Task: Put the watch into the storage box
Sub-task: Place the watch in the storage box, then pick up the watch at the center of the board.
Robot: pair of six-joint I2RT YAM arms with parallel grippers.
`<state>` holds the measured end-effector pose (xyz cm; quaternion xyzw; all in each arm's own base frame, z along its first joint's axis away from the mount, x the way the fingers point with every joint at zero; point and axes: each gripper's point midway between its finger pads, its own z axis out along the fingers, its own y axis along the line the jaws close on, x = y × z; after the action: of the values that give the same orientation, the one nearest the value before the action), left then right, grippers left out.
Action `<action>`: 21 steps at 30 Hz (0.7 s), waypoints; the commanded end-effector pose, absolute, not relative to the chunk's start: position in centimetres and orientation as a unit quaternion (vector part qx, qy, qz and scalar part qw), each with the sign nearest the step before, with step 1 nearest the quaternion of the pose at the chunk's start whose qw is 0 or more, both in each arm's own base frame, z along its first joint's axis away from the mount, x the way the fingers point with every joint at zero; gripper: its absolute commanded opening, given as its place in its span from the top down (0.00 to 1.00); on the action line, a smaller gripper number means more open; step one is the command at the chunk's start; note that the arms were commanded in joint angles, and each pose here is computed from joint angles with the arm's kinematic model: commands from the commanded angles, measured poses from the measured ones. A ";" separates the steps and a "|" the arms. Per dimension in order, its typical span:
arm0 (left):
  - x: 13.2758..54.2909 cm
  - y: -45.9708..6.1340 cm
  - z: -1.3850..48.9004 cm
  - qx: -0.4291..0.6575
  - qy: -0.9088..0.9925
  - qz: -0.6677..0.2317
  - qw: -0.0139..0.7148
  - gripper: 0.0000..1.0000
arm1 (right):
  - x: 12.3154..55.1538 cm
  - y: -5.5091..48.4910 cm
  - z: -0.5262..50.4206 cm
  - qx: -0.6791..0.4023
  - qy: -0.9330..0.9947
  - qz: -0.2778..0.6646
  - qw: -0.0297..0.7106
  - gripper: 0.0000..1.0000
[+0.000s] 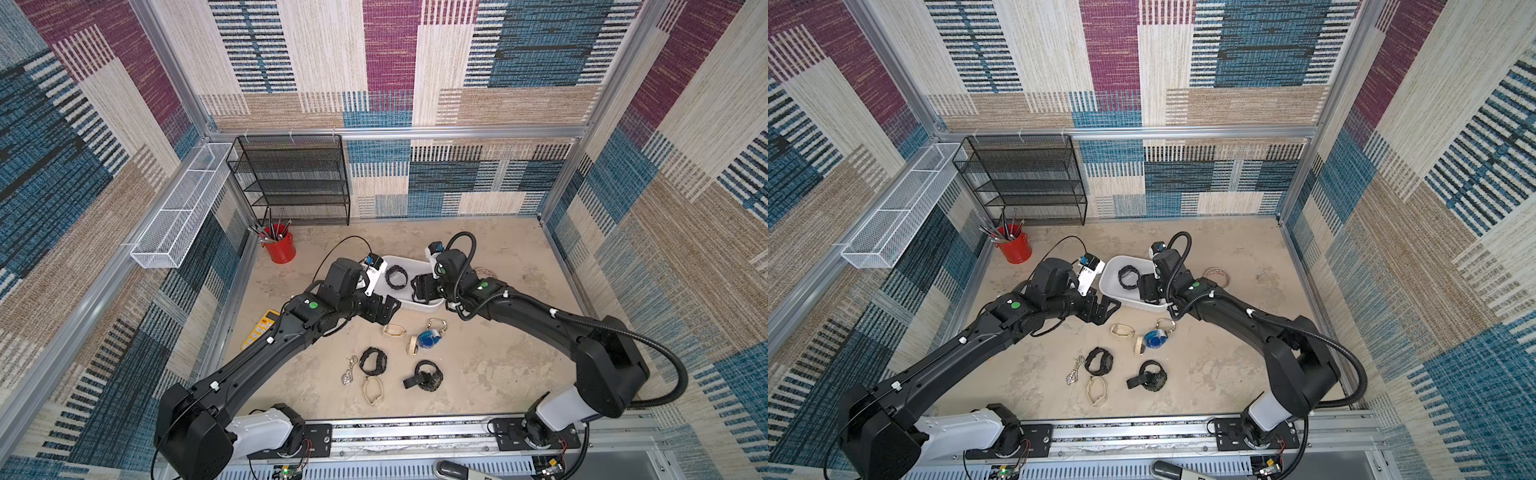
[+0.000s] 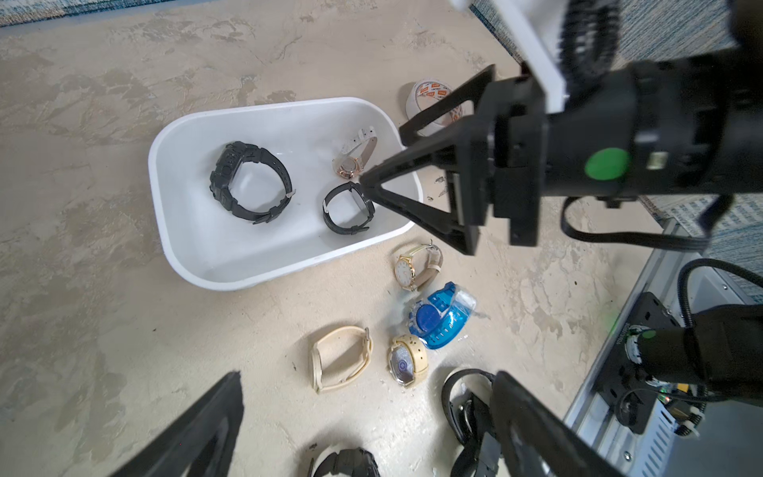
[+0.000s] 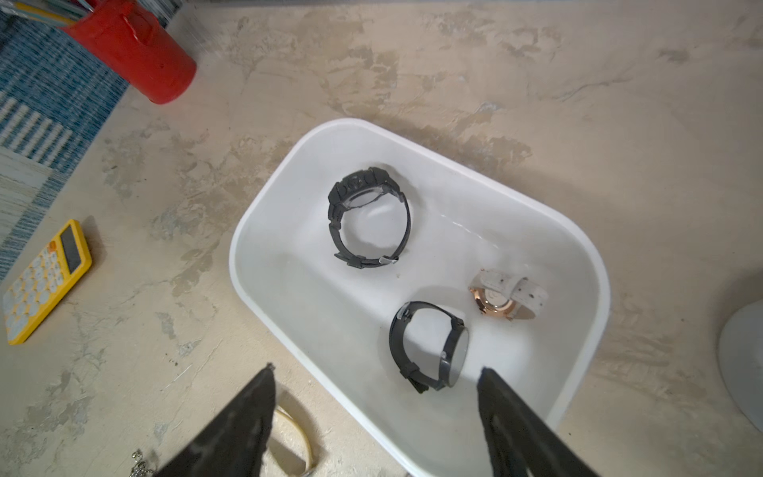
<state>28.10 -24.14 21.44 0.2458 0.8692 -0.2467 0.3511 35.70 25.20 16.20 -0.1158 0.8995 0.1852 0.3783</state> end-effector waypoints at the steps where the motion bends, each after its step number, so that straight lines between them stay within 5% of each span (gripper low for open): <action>1: 28.4 -24.0 21.5 0.249 0.870 -0.237 0.354 0.05 | 34.5 24.6 17.8 -0.118 0.882 0.206 0.408 0.12; 5: 28.4 -24.1 21.2 0.248 0.872 -0.236 0.348 0.05 | 32.0 23.5 18.5 -0.137 0.859 0.229 0.437 0.00; 21: 28.2 -19.9 19.9 0.174 0.916 -0.152 0.329 0.12 | 29.8 23.1 20.5 -0.156 0.829 0.266 0.467 0.00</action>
<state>28.98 -22.17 20.82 0.2152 0.8931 -0.1884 0.3472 29.60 22.63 19.40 -0.1477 0.8431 0.2546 0.4501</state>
